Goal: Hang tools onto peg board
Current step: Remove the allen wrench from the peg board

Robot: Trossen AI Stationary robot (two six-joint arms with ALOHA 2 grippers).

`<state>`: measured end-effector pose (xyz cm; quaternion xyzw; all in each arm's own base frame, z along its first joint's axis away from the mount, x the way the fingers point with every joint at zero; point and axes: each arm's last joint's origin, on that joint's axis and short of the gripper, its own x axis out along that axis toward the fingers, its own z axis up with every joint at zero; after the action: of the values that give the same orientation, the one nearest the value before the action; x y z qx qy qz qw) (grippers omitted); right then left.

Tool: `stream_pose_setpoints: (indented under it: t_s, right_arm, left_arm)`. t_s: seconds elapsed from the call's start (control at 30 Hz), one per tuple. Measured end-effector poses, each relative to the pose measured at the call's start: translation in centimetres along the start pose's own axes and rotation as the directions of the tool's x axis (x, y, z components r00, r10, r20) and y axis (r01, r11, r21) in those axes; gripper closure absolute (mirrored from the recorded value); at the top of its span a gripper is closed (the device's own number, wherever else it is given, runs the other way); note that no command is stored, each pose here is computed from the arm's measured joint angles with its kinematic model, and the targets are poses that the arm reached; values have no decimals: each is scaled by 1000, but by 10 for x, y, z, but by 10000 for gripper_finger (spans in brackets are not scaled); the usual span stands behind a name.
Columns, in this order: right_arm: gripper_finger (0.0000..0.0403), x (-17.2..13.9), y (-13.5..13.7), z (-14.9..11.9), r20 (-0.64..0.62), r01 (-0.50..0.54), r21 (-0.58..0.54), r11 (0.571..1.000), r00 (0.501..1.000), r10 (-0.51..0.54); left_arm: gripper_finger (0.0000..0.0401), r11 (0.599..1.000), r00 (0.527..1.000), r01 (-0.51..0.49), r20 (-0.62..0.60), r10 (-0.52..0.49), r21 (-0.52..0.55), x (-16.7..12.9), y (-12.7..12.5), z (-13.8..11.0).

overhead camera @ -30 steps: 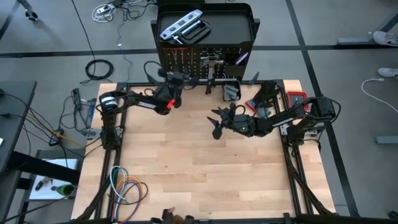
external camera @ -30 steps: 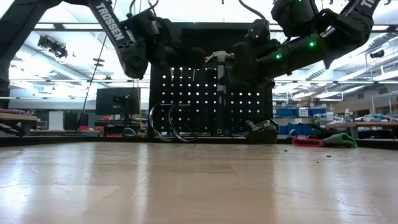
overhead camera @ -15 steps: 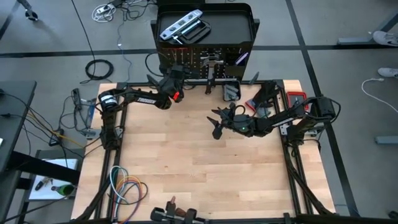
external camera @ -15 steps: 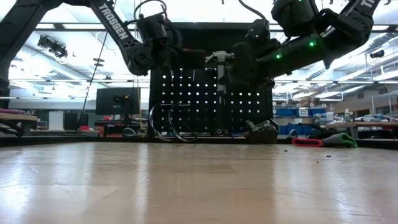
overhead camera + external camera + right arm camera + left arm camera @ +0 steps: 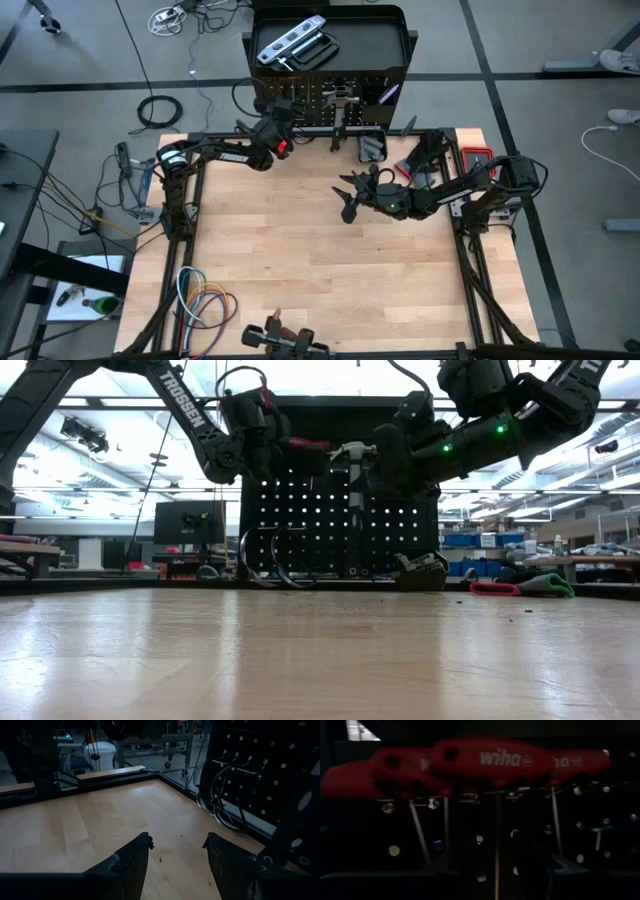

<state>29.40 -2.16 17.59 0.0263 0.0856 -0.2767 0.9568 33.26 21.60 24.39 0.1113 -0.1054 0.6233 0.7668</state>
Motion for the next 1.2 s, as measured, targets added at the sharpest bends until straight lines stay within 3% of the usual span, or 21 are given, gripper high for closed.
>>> stream_pose_setpoints:
  t_s: [0.5,0.63,0.8,1.2]
  right_arm:
    - [198,0,-1,0,0,2,0,1000,1000,-2]
    - [198,1,-1,0,0,5,0,1000,1000,-5]
    - [198,1,-1,0,0,5,0,1000,1000,-5]
    - [198,1,-1,0,-2,5,-1,1000,1000,-5]
  left_arm:
    - [272,999,1000,27,-14,-27,40,9,7,-6]
    - [304,997,999,29,-18,-27,69,10,8,-7]
    - [388,996,999,38,-30,-35,79,10,7,-9]
    - [399,1000,1000,-6,-18,7,28,3,2,-3]
